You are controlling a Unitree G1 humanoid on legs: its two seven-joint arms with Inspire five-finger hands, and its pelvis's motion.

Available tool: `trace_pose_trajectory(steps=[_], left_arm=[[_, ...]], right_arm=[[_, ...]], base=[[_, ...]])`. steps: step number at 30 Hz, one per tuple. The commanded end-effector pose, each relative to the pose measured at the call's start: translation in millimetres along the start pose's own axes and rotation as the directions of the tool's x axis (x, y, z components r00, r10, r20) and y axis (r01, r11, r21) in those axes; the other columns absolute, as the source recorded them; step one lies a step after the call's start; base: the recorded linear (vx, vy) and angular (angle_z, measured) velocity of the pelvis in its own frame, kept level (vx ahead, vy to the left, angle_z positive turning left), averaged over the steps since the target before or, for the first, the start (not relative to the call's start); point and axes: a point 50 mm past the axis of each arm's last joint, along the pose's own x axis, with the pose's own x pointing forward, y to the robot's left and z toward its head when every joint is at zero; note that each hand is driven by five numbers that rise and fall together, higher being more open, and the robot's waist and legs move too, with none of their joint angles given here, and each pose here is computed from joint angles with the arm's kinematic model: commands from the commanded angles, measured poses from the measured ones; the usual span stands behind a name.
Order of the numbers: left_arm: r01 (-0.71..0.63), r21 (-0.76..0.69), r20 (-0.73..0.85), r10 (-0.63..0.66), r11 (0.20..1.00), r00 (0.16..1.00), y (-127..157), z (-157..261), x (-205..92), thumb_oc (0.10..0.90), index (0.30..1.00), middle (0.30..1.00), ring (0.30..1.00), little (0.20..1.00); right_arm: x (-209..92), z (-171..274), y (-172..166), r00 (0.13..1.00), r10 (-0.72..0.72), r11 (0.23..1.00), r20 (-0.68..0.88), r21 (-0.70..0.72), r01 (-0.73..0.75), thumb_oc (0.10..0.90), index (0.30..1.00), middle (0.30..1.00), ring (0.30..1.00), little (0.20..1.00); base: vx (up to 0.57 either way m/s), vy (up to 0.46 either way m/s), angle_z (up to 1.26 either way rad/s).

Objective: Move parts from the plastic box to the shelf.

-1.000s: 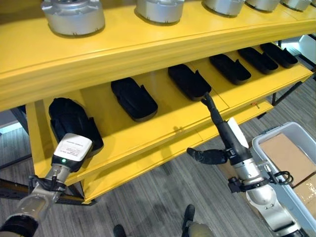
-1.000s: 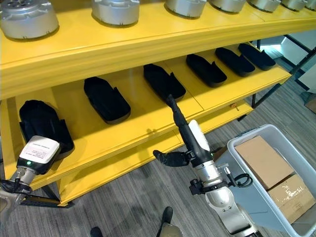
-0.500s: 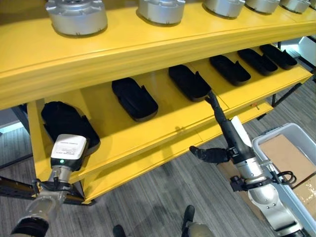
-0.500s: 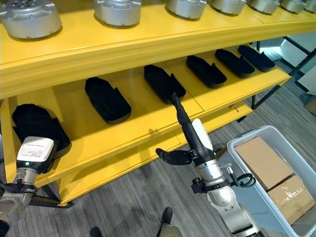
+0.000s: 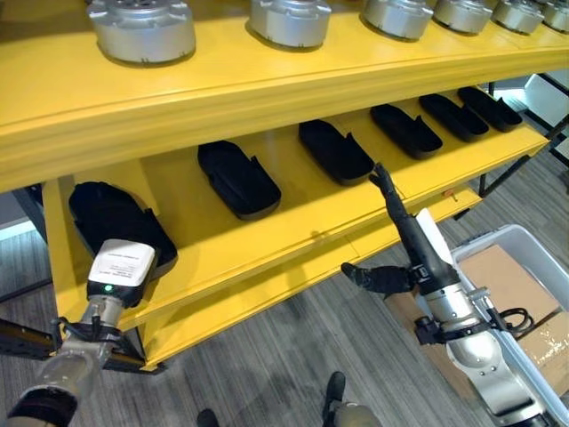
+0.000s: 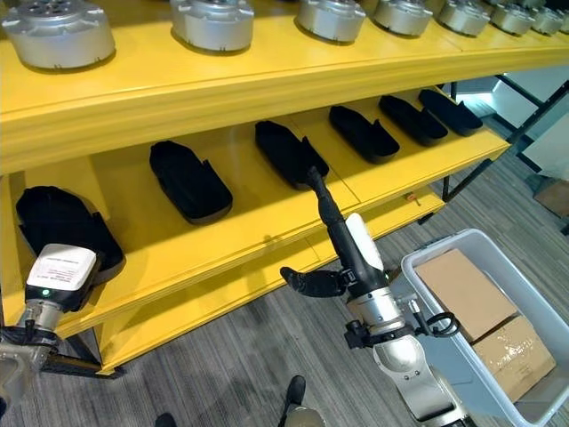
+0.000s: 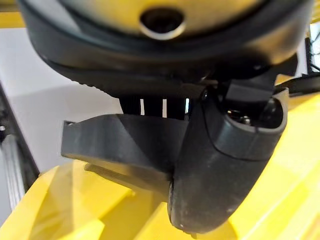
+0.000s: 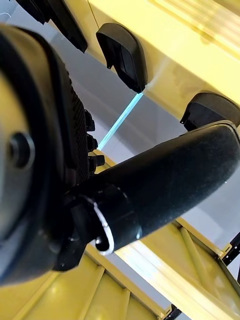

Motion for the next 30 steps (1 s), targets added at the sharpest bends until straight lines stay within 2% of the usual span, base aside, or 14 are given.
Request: trace_pose_trajectory(steps=[1,6,15,19,20,24,28,30], left_arm=[[0.033,0.164,-0.083,-0.020,0.986,0.996,18.5,-47.2,9.1,0.900,1.000,1.000,1.000,1.000],[0.097,0.288,0.038,-0.113,0.953,0.993,20.9,-53.6,1.8,0.900,1.000,1.000,1.000,1.000],[0.171,0.394,0.054,-0.209,0.903,0.977,21.6,-70.3,-8.3,0.900,1.000,1.000,1.000,1.000],[0.190,0.335,-0.027,-0.192,0.923,0.981,18.5,-76.0,-12.7,0.900,1.000,1.000,1.000,1.000],[0.142,0.276,-0.067,-0.128,0.951,0.989,22.6,-75.5,-10.0,0.900,1.000,1.000,1.000,1.000],[0.019,0.130,-0.102,-0.006,0.991,0.995,32.4,-65.5,-5.3,0.900,1.000,1.000,1.000,1.000],[-0.032,0.008,-0.123,0.033,0.999,0.992,31.3,-55.5,-8.7,0.900,1.000,1.000,1.000,1.000],[-0.061,-0.104,-0.150,0.045,0.993,0.988,27.5,-45.2,-10.0,0.900,1.000,1.000,1.000,1.000]], right_arm=[[23.2,50.5,-31.4,0.941,-0.142,0.988,0.308,-0.006,0.151,0.900,1.000,1.000,1.000,1.000],[23.4,51.1,-31.1,0.937,-0.140,0.989,0.319,-0.005,0.149,0.900,1.000,1.000,1.000,1.000],[20.8,52.0,-32.6,0.935,-0.135,0.989,0.328,-0.017,0.149,0.900,1.000,1.000,1.000,1.000],[19.9,51.2,-35.0,0.938,-0.140,0.986,0.319,-0.039,0.161,0.900,1.000,1.000,1.000,1.000],[18.5,49.4,-36.2,0.940,-0.147,0.984,0.307,-0.051,0.171,0.900,1.000,1.000,1.000,1.000],[16.7,46.5,-38.1,0.945,-0.160,0.982,0.285,-0.050,0.182,0.900,1.000,1.000,1.000,1.000],[16.3,44.5,-39.2,0.948,-0.170,0.980,0.270,-0.050,0.190,0.900,1.000,1.000,1.000,1.000],[16.1,43.0,-39.6,0.949,-0.180,0.979,0.259,-0.044,0.198,0.900,1.000,1.000,1.000,1.000]], base=[[0.00,0.000,0.00],[0.00,0.002,-0.01],[0.00,0.009,0.02],[0.00,0.003,0.03],[0.00,0.000,0.00],[0.00,0.000,0.00],[0.00,0.000,0.00],[0.00,0.000,0.00]])
